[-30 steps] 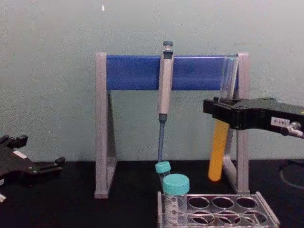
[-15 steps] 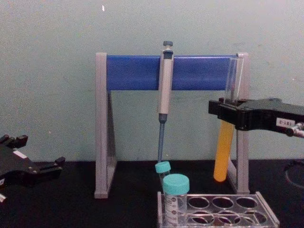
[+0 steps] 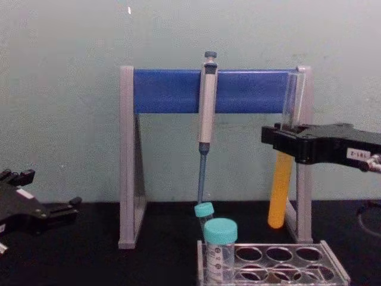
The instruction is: Pick up the test tube from the test tube rack, shake it, then place it back into the test tube rack.
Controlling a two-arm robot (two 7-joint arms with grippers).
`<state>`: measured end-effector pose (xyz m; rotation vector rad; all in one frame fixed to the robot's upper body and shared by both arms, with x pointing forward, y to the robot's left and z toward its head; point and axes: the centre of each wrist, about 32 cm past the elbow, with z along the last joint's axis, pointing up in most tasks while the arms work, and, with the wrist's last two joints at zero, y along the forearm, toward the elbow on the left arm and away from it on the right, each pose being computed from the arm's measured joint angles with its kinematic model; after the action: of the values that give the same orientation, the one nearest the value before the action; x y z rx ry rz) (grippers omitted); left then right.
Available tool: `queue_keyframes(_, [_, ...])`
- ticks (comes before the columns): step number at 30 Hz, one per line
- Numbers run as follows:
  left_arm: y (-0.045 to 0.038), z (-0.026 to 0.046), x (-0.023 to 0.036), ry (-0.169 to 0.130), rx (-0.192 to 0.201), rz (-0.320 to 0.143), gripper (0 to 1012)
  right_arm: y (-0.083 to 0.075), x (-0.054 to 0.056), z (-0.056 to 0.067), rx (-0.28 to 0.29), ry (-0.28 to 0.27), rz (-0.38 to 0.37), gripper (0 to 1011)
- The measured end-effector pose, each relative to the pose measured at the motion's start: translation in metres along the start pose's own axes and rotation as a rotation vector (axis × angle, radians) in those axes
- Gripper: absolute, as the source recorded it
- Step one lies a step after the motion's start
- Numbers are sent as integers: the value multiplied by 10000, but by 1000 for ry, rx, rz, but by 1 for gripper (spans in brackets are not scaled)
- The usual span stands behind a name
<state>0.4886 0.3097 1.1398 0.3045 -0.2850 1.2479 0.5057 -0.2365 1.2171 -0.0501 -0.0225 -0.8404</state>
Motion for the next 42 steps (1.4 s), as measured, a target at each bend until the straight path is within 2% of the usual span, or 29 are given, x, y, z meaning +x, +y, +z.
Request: queue_keyframes(42, [0,0,0,0,0,0,1001,-28,-13,29,7,-15,6,232])
